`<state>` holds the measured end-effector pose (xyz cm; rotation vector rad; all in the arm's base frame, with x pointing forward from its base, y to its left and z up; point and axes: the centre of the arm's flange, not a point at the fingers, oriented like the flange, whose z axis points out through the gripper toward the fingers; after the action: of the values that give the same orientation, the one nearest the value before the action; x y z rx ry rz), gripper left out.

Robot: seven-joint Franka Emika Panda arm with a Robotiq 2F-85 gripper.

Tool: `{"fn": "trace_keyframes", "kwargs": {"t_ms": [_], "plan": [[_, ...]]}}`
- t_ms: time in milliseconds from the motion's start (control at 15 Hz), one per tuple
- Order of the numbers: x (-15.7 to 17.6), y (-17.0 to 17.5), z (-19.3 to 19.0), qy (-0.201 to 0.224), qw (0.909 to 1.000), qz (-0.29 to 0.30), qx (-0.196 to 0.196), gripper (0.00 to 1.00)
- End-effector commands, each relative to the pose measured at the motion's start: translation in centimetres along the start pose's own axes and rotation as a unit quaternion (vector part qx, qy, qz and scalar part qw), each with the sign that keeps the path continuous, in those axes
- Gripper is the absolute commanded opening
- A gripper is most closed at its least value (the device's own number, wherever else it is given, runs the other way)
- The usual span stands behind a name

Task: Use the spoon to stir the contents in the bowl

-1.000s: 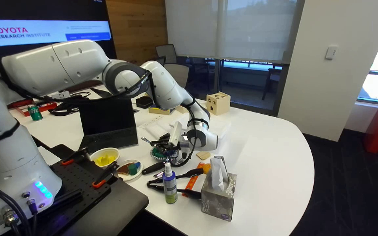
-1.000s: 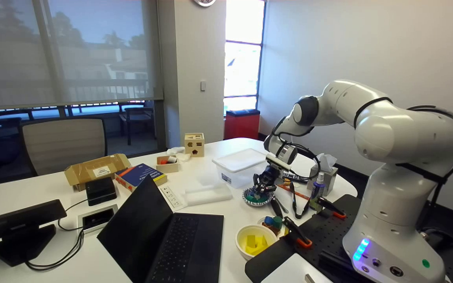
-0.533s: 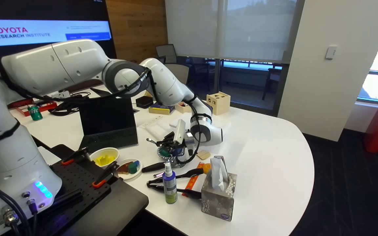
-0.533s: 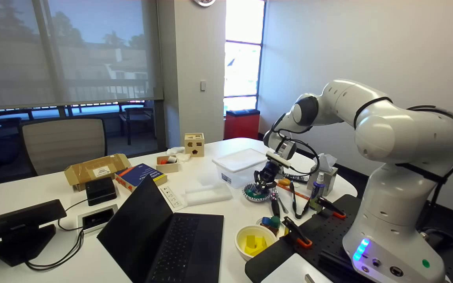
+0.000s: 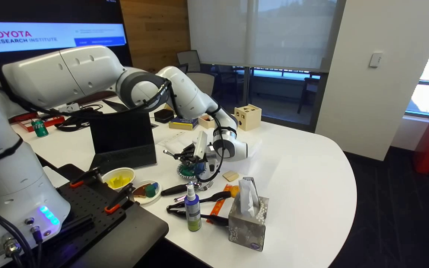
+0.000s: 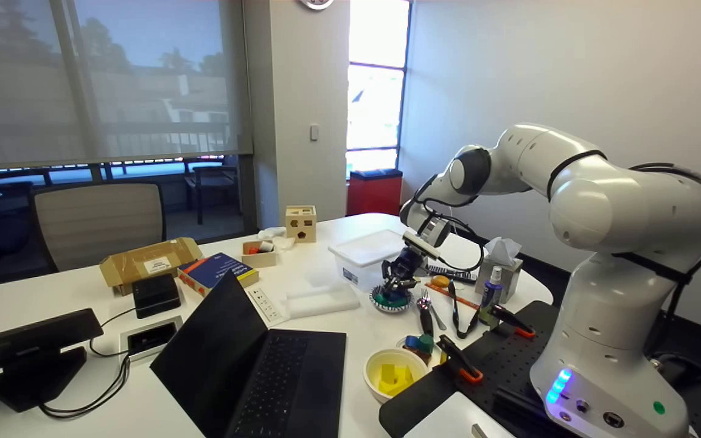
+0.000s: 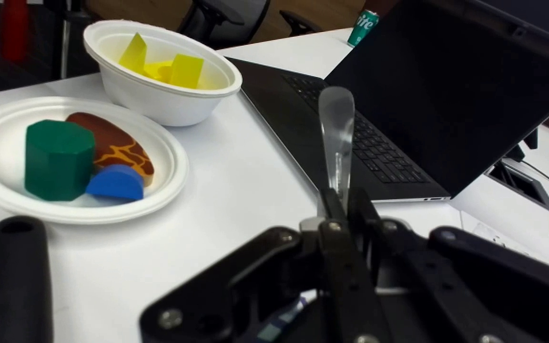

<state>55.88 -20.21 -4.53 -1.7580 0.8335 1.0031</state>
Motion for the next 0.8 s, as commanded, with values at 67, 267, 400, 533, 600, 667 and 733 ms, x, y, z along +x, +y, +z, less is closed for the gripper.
{"fn": "trace_keyframes", "kwargs": {"t_ms": [67,267,400,533,600,667,733], "plan": [[0.2,1.7,0.4,-0.034,0.9981,0.039,0.034,0.02],[0.3,3.2,0.9,-0.051,0.9953,0.076,0.034,0.02],[0.3,4.0,0.8,-0.047,0.9933,0.102,0.024,0.02],[0.3,4.3,0.1,-0.023,0.9929,0.116,0.004,0.02],[0.3,4.3,-0.4,0.001,0.9930,0.116,-0.024,0.02],[0.3,4.1,-0.7,0.018,0.9926,0.110,-0.050,0.02],[0.3,4.0,-1.2,0.032,0.9916,0.107,-0.065,0.02]]}}
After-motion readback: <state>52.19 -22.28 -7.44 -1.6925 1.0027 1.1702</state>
